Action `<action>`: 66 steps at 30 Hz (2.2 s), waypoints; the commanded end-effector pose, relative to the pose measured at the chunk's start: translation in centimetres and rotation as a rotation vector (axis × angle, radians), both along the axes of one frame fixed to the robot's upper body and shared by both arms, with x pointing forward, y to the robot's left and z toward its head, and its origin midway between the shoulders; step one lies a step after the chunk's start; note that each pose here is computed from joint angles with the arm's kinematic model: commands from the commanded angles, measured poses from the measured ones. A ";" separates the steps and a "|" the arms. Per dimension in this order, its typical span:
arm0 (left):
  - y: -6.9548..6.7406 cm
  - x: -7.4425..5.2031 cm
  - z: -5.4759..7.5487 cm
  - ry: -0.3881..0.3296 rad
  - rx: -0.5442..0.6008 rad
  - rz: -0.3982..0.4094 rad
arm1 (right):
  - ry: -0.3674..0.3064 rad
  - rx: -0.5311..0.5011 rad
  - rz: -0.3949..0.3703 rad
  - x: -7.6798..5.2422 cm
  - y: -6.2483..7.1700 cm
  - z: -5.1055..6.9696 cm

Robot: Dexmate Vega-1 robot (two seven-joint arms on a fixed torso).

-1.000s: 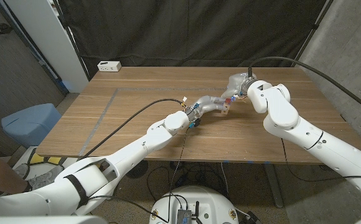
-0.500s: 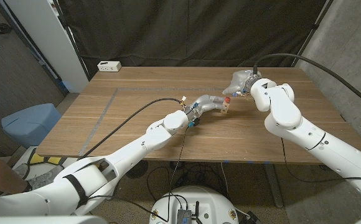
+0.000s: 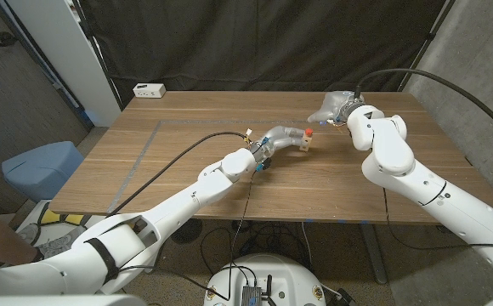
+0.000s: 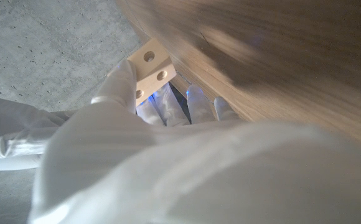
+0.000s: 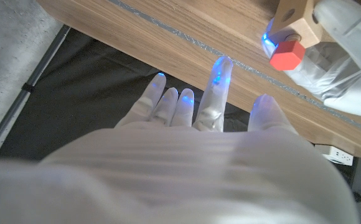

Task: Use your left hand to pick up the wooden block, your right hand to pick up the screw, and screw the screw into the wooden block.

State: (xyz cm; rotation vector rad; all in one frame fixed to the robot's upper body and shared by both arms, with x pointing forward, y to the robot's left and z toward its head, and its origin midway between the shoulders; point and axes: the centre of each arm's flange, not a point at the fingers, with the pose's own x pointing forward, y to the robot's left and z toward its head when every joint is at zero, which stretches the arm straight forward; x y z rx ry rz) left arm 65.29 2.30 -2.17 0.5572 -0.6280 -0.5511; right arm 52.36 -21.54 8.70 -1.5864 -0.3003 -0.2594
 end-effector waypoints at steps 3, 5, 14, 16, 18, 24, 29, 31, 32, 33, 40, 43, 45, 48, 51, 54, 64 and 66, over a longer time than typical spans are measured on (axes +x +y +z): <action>0.8 0.0 0.8 -0.014 -0.037 0.007 | -0.041 0.174 0.037 -0.1 -1.4 -0.2; 0.9 0.0 0.8 -0.015 -0.040 0.009 | -0.046 0.201 0.047 0.0 -1.6 -0.3; 1.3 -0.1 1.7 -0.032 -0.060 0.016 | -0.068 0.331 0.114 0.6 -2.4 -1.1; 1.4 -0.1 1.8 -0.034 -0.063 0.015 | -0.078 0.364 0.129 0.7 -2.6 -1.4; 1.3 -0.1 1.9 -0.031 -0.066 0.012 | -0.083 0.406 0.151 0.8 -2.9 -1.6; 1.1 -0.1 1.6 -0.012 -0.079 0.000 | -0.131 0.526 0.207 0.8 -3.5 -2.8; 1.0 0.0 1.4 0.001 -0.086 -0.007 | -0.158 0.588 0.231 0.8 -3.6 -3.4; 1.0 0.0 1.4 0.002 -0.086 -0.007 | -0.161 0.609 0.240 0.9 -3.6 -3.6; 1.0 0.0 1.4 0.004 -0.086 -0.008 | -0.165 0.617 0.246 0.9 -3.6 -3.7; 1.0 0.0 1.4 0.005 -0.087 -0.010 | -0.168 0.628 0.251 0.9 -3.6 -3.8; 0.8 -0.1 1.3 0.011 -0.088 -0.019 | -0.192 0.722 0.300 1.0 -3.5 -4.7; 0.7 -0.1 1.4 0.013 -0.087 -0.022 | -0.213 0.771 0.325 1.1 -3.5 -5.2; 0.7 -0.2 1.4 0.017 -0.087 -0.027 | -0.214 0.808 0.356 1.2 -3.6 -5.6; 0.7 -0.2 1.4 0.019 -0.084 -0.031 | -0.207 0.837 0.374 1.3 -3.6 -6.1; 0.6 -0.2 1.5 0.021 -0.082 -0.032 | -0.213 0.871 0.398 1.4 -3.6 -6.6; 0.6 -0.2 1.4 0.027 -0.082 -0.035 | -0.212 0.905 0.412 1.5 -3.5 -7.0; 0.6 -0.3 1.3 0.031 -0.084 -0.030 | -0.178 0.957 0.482 1.9 -3.4 -7.8; 0.7 -0.3 1.2 0.032 -0.085 -0.030 | -0.173 0.983 0.504 2.0 -3.4 -8.1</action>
